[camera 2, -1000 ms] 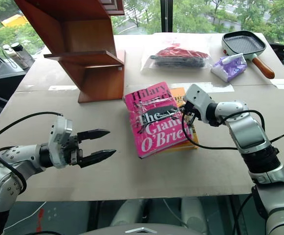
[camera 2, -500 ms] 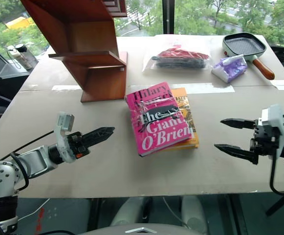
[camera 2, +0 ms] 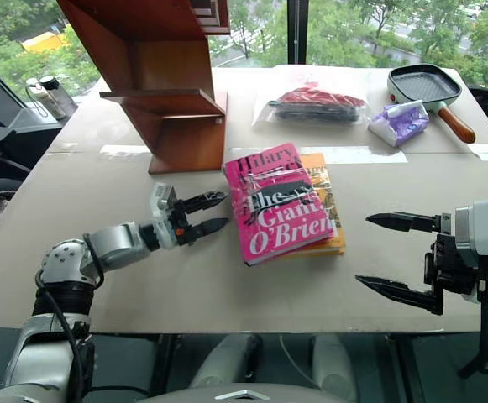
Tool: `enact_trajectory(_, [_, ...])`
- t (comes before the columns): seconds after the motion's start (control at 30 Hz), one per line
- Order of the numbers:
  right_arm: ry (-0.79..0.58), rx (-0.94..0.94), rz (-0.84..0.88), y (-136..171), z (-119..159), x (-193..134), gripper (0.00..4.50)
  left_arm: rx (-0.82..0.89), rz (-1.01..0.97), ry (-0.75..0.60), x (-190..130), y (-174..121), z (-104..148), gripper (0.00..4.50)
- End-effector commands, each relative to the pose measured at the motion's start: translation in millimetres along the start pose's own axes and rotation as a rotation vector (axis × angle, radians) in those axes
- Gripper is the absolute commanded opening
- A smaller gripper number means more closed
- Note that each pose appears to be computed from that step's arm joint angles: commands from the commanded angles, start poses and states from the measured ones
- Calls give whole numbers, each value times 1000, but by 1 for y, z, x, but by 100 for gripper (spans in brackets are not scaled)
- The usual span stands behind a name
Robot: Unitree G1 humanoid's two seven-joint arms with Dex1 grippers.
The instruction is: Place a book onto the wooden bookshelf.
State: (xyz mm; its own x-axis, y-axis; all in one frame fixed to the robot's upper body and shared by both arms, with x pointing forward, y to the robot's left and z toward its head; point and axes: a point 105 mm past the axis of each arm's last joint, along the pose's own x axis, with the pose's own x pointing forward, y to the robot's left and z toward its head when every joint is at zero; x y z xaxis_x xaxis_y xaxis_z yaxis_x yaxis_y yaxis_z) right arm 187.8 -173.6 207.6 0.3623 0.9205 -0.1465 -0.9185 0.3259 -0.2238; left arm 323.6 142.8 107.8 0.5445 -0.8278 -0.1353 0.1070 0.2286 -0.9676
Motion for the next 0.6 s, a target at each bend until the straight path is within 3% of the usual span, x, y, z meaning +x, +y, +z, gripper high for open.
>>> enact_trajectory(0.03, [-24,-34,-18,5,7,3,435,10,-31,57,12,-2,-3,450])
enact_trajectory(0.2, [-23,-31,-94,3,3,4,435,23,-60,119,39,-4,-7,450])
enact_trajectory(0.33, [-28,-3,-145,6,2,0,450,6,-61,147,48,7,-12,341])
enact_trajectory(0.5, [-16,22,-194,15,0,-3,450,-18,-92,148,50,12,-11,98])
enact_trajectory(0.6, [-22,30,-189,19,-1,2,450,-2,-123,108,34,6,1,66])
